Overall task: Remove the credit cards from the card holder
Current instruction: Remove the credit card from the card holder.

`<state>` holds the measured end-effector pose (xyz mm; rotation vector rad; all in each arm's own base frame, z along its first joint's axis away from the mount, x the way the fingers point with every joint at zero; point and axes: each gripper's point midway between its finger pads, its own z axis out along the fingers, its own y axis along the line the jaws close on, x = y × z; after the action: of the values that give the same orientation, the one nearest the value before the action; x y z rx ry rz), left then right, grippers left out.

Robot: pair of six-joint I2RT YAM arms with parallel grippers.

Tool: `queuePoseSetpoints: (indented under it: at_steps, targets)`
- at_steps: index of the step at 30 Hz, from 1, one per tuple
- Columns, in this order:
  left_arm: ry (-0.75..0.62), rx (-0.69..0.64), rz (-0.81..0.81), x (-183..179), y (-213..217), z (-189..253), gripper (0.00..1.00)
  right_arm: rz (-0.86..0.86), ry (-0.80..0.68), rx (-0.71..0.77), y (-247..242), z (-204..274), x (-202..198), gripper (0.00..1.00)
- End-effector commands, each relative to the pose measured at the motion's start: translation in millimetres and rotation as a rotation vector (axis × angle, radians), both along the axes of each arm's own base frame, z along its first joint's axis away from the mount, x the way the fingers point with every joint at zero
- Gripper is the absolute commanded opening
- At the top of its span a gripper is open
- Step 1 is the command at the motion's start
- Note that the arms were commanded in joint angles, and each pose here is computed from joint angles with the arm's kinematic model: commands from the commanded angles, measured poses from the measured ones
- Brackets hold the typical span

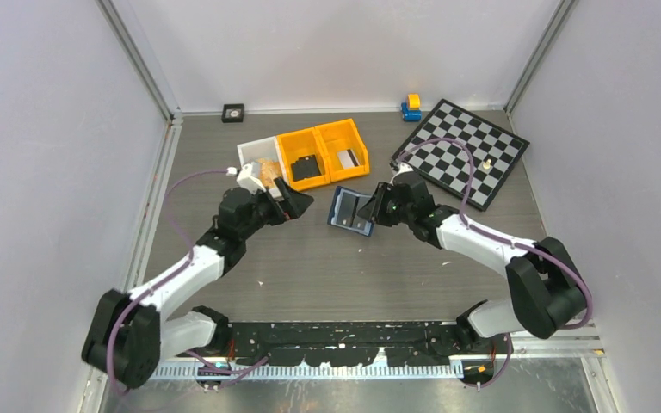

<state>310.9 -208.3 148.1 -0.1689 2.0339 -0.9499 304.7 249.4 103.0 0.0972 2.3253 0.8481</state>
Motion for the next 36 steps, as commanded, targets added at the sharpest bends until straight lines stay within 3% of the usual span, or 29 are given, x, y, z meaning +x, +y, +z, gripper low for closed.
queuePoseSetpoints:
  at_steps: [1,6,12,16,18,21,29,36]
  targets:
    - [-0.108,-0.021,0.191,7.9,30.4,13.2,1.0,-0.122,-0.134,0.04,-8.9,44.8,20.9,0.01]
    - [-0.219,-0.106,0.275,7.1,47.3,21.0,1.0,-0.432,-0.099,-0.055,-60.7,30.4,28.2,0.0]
    - [-0.122,-0.106,0.203,3.1,32.4,23.7,1.0,-0.378,0.0,-0.112,-37.8,57.7,34.0,0.01]
    - [-0.14,-0.151,0.164,-0.5,23.2,26.6,0.97,-0.432,-0.11,-0.178,-45.4,78.4,44.1,0.0]
    - [-0.101,-0.143,0.215,7.4,25.9,24.3,0.97,-0.463,-0.134,-0.117,-45.8,84.0,42.7,0.0]
    - [-0.082,-0.11,0.124,9.3,3.0,29.8,0.98,-0.472,-0.191,-0.077,-45.3,78.9,43.0,0.01]
    - [-0.143,-0.05,-0.021,-1.5,-21.5,16.8,1.0,-0.374,-0.113,-0.164,-33.8,36.6,39.5,0.01]
    - [-0.122,-0.056,-0.099,-1.0,-37.1,9.0,1.0,-0.184,-0.19,-0.074,-8.5,46.7,27.3,0.01]
